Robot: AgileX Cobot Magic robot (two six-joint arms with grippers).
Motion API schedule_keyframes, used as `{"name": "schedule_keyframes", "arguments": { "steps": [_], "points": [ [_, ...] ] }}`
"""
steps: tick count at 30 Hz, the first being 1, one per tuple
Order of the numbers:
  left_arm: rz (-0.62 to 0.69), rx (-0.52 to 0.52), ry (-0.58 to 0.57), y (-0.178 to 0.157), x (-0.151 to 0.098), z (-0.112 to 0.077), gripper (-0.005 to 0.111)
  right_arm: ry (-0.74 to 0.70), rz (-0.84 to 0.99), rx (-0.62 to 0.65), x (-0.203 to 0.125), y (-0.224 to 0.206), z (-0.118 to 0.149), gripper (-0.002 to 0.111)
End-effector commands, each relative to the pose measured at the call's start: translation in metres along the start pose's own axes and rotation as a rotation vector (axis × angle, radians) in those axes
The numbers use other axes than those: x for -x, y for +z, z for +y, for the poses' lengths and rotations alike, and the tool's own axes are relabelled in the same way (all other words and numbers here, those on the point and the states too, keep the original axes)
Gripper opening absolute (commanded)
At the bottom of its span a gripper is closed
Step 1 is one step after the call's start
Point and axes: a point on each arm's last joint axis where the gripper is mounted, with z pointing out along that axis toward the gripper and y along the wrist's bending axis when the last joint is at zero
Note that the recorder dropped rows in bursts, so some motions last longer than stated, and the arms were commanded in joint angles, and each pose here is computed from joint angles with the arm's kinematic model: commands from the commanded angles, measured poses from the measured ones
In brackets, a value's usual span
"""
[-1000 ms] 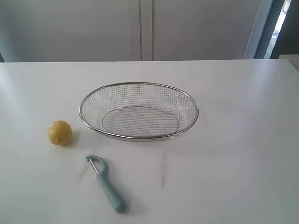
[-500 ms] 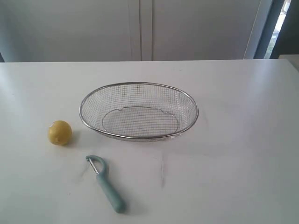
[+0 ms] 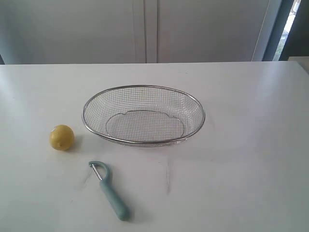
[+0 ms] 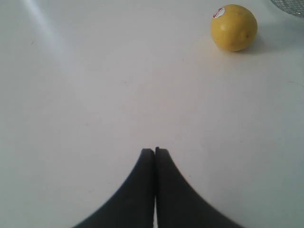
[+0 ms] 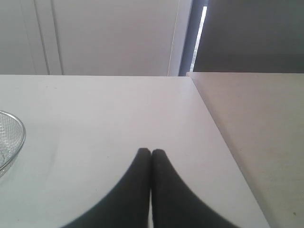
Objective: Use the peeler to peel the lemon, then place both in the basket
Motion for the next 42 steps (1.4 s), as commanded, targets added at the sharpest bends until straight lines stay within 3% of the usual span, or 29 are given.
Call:
{"name": "schedule_keyframes", "arguments": {
  "steps": [1,30,42],
  "points": [
    [0.012,-0.007,-0.001,0.001,-0.003,-0.001,0.000,-0.006,0.054,-0.001,0.008,0.007,0.000,0.000],
    [0.012,-0.007,-0.001,0.001,-0.003,-0.001,0.000,0.066,0.557,0.039,0.058,0.104,0.008,0.000],
    [0.012,-0.007,-0.001,0.001,-0.003,-0.001,0.000,0.037,0.821,0.084,0.046,0.134,0.013,0.000]
  ]
}}
